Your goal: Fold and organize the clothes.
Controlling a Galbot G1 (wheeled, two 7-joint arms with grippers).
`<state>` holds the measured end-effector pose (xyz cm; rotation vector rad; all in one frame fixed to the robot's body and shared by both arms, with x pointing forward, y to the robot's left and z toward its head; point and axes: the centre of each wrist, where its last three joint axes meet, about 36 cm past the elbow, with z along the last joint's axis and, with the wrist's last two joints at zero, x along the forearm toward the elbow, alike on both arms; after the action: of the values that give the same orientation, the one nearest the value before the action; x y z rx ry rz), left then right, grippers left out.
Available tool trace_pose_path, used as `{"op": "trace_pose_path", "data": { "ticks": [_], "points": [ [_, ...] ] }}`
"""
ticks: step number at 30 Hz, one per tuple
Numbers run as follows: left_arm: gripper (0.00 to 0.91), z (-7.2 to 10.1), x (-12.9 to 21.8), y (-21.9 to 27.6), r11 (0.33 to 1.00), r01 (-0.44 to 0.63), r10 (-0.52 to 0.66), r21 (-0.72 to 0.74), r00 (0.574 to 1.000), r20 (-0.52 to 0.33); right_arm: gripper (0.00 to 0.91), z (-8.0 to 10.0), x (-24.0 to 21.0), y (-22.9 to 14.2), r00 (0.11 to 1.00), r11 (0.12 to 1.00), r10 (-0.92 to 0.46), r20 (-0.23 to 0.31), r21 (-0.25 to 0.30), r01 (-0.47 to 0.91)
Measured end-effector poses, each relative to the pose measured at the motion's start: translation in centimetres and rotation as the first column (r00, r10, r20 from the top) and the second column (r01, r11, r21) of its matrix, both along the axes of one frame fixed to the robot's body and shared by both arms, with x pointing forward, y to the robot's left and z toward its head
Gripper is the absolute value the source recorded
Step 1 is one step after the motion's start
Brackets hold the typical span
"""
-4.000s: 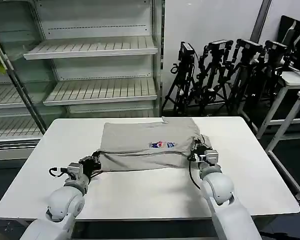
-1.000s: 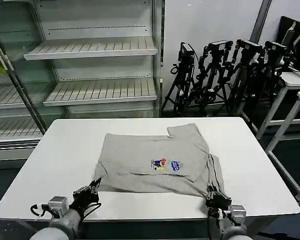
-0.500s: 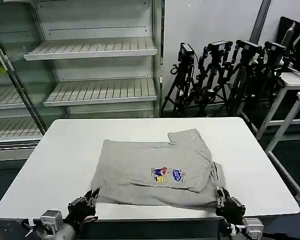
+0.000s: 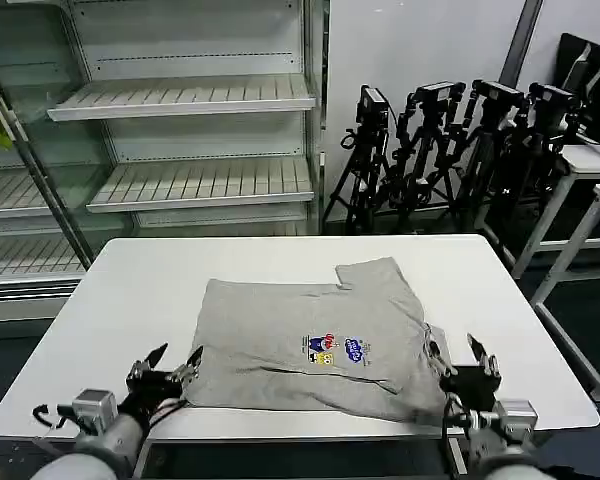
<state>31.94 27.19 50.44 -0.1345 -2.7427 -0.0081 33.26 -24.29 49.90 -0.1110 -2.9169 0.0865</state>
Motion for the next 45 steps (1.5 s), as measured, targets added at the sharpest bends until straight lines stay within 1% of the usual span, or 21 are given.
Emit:
{"op": "trace_pose_path", "data": {
  "ticks": [6,10,17,25,28,36,42,43,44,45],
  "points": [
    [0.907,-0.7,4.4,0.2,1.0,0.004,-0.004,0.015,1.0,0.018,0.907,-0.9,6.3,0.4,1.0,1.0,0.0,0.01,0.003,0.0],
    [0.907,-1.3,7.4,0.0,1.0,0.011,-0.011,0.021,1.0,0.018,0.907,-1.6,10.7,0.8,1.0,1.0,0.0,-0.003,0.001,0.0],
    [0.907,-2.9,12.7,-1.0,0.999,0.017,-0.017,0.043,1.0,-0.007,0.907,-2.7,17.7,1.2,0.999,1.0,-0.008,-0.054,-0.006,0.007],
    [0.907,-4.4,17.8,-2.3,0.997,0.019,-0.016,0.07,0.999,-0.041,0.907,-4.1,24.4,1.3,0.99,0.999,-0.033,-0.134,-0.007,0.033],
    [0.907,-4.9,19.4,-2.8,0.997,0.021,-0.017,0.075,0.998,-0.057,0.907,-4.6,26.4,1.3,0.985,0.999,-0.038,-0.166,-0.006,0.038],
    [0.907,-5.5,23.0,-3.9,0.997,0.012,-0.005,0.083,0.997,-0.08,0.907,-6.0,30.1,1.8,0.968,0.999,-0.039,-0.247,0.006,0.042],
    [0.907,-6.0,25.0,-3.6,0.994,-0.017,0.028,0.108,0.995,-0.1,0.907,-6.4,31.8,2.0,0.959,0.999,-0.021,-0.281,0.028,0.03],
    [0.584,-6.2,25.1,-3.5,0.994,-0.018,0.03,0.11,0.994,-0.107,0.907,-6.4,31.9,2.0,0.958,0.999,-0.019,-0.286,0.031,0.029],
    [0.282,-6.4,25.3,-3.5,0.994,-0.019,0.032,0.111,0.993,-0.113,0.877,-6.5,32.1,2.0,0.957,0.999,-0.016,-0.291,0.034,0.027],
    [0.171,-6.5,25.3,-3.4,0.994,-0.02,0.034,0.111,0.992,-0.118,0.846,-6.7,32.2,1.9,0.955,0.999,-0.013,-0.297,0.037,0.025]
  ]
}}
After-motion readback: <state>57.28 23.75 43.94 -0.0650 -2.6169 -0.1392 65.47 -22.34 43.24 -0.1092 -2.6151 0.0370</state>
